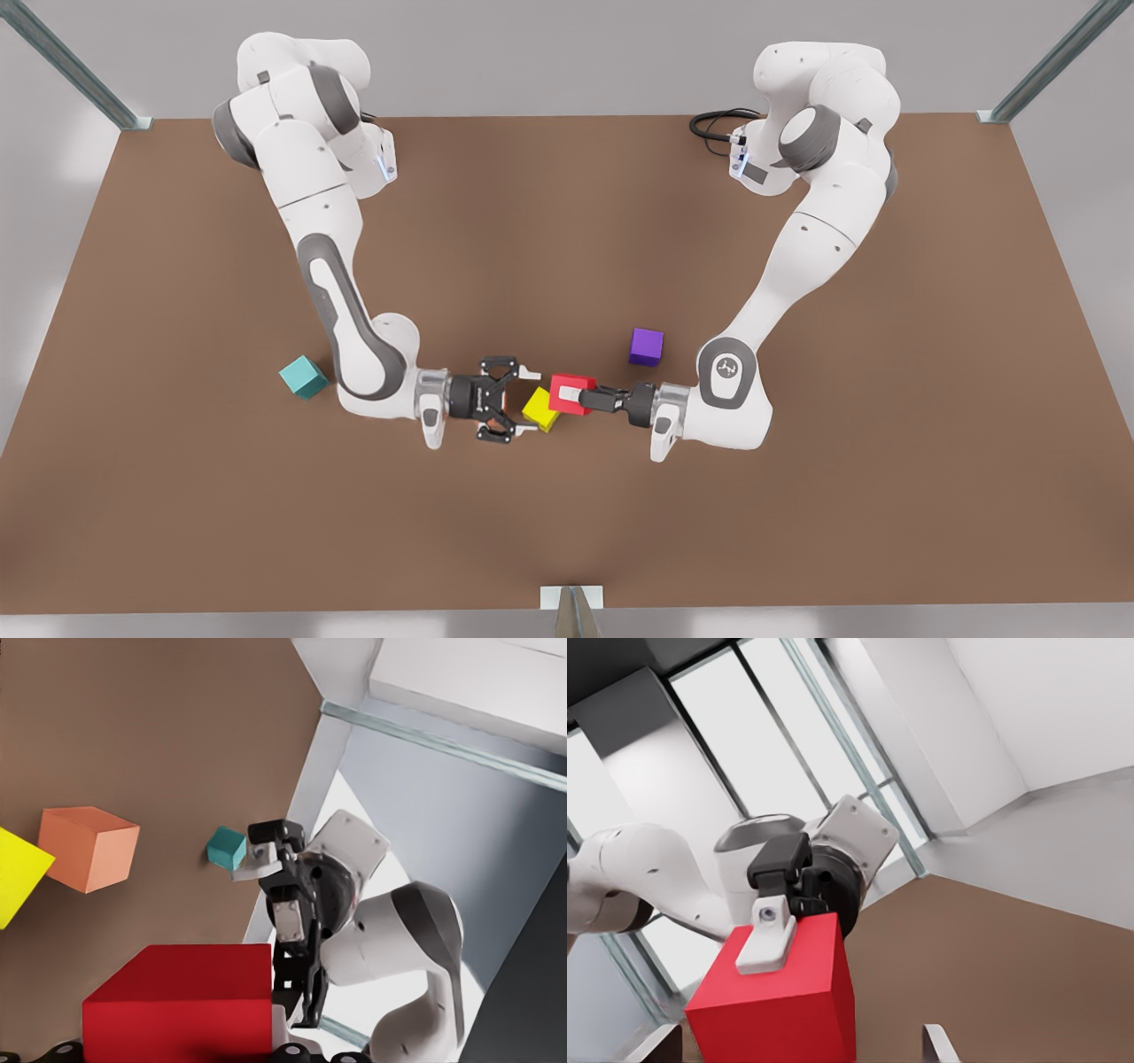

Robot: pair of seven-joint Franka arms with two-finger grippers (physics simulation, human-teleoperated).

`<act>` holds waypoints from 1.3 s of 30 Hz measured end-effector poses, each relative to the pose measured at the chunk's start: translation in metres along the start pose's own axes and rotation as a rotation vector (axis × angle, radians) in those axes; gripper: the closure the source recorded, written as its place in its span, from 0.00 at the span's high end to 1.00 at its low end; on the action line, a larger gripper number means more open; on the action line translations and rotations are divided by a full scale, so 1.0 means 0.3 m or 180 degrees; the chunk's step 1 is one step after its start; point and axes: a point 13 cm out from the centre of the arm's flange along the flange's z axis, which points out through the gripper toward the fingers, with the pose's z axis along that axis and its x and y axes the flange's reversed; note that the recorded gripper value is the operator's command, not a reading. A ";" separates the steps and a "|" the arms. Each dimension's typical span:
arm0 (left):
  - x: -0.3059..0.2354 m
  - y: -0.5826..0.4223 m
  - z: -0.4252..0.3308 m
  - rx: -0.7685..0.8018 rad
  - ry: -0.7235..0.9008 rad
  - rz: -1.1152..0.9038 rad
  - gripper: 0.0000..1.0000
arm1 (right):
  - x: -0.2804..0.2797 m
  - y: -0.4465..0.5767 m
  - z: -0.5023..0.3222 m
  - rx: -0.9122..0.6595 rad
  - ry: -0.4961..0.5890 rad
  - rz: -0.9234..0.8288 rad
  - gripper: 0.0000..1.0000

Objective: Pick up red wooden cube and pass to hand red wooden cube and place in blue wooden cube

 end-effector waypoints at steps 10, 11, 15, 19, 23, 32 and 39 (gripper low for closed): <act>-0.003 0.001 0.015 -0.0007 -0.0025 -0.0111 0.65 | 0.031 0.032 0.055 0.0052 -0.0020 -0.0728 1.00; -0.003 0.000 0.017 -0.0007 -0.0027 -0.0120 0.65 | 0.036 0.038 0.056 0.0054 -0.0013 -0.0780 1.00; 0.009 -0.004 0.069 -0.0025 -0.0028 -0.0139 0.65 | 0.053 0.035 0.060 0.0075 0.0007 -0.0971 1.00; 0.009 -0.007 0.103 -0.0039 -0.0068 -0.0153 0.65 | 0.081 0.035 0.087 0.0098 0.0031 -0.1103 1.00; 0.002 -0.008 0.117 -0.0048 -0.0118 -0.0169 0.65 | 0.080 0.032 0.100 0.0141 0.0044 -0.1239 0.78; -0.010 -0.018 0.112 -0.0025 -0.0177 -0.0194 1.00 | 0.067 0.009 0.081 0.0211 0.0074 -0.1455 0.61; -0.141 -0.003 -0.446 -0.0040 -0.0479 -0.0162 1.00 | 0.005 -0.030 -0.097 0.0330 0.0187 -0.1659 0.64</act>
